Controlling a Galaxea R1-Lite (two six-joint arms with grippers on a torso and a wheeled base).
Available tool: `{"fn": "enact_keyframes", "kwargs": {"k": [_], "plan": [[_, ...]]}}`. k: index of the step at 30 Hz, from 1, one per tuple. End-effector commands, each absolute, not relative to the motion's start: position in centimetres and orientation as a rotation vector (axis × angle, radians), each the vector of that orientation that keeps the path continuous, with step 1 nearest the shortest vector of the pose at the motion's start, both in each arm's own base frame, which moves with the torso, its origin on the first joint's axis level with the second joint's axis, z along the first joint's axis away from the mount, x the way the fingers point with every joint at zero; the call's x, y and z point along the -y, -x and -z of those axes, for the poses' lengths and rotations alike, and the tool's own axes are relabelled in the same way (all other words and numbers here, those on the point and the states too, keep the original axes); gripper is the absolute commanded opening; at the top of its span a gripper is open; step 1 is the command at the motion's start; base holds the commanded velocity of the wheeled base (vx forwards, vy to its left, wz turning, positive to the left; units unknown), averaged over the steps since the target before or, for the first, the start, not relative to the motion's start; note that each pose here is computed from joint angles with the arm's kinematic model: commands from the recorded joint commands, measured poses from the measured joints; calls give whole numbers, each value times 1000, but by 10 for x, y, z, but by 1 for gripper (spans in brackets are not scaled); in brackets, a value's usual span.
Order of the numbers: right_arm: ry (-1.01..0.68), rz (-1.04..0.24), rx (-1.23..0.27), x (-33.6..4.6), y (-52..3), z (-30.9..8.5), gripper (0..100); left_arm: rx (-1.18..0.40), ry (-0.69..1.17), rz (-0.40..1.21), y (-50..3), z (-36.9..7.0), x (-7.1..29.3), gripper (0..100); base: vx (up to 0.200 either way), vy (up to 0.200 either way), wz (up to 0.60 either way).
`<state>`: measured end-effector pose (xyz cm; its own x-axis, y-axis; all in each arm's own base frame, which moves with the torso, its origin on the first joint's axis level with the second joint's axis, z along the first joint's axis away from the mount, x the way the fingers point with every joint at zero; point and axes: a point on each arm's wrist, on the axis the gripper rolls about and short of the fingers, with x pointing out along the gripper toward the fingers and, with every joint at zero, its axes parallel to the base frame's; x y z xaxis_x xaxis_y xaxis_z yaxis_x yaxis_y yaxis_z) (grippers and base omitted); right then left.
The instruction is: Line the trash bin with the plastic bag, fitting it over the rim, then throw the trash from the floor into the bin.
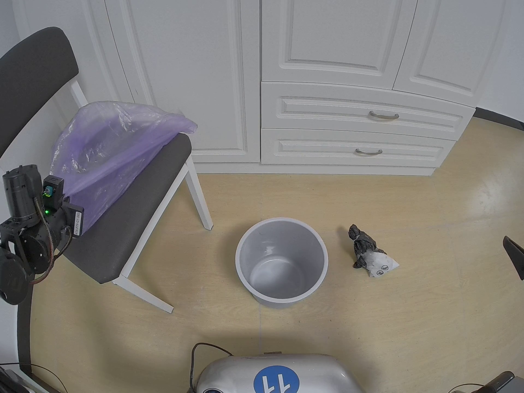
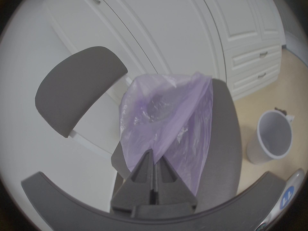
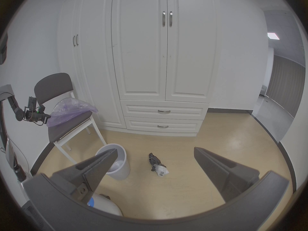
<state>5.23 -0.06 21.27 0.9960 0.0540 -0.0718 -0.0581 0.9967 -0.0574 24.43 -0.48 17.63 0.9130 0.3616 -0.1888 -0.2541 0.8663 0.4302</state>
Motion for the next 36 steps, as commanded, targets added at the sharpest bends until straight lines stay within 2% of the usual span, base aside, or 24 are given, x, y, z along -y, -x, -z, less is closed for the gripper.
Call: {"fn": "enact_keyframes", "kwargs": {"k": [1,6,13,21,22,25,34,36], "plan": [[81,-68,-43,0,-50,-215,100,-154,-315,-298,-216,-187,6,0,0,0,0],[115,-196,-70,-9,-72,-228,100,-15,-143,-188,-194,-207,19,0,0,0,0],[103,-377,-5,-37,-107,-242,100,36,-41,-48,-177,-214,34,0,0,0,0],[-59,-359,12,-78,-128,-236,100,98,64,145,-166,-229,67,0,0,0,0],[-104,-413,23,-91,-127,-235,100,107,68,159,-165,-232,70,0,0,0,0],[-141,-443,37,-102,-130,-237,100,127,99,178,-164,-238,74,0,0,0,0],[-116,-429,-1,-109,-133,-226,100,208,227,304,-141,-261,85,0,0,0,0],[-93,-420,-45,-114,-138,-215,100,232,256,395,-126,-268,92,0,0,0,0]]}}
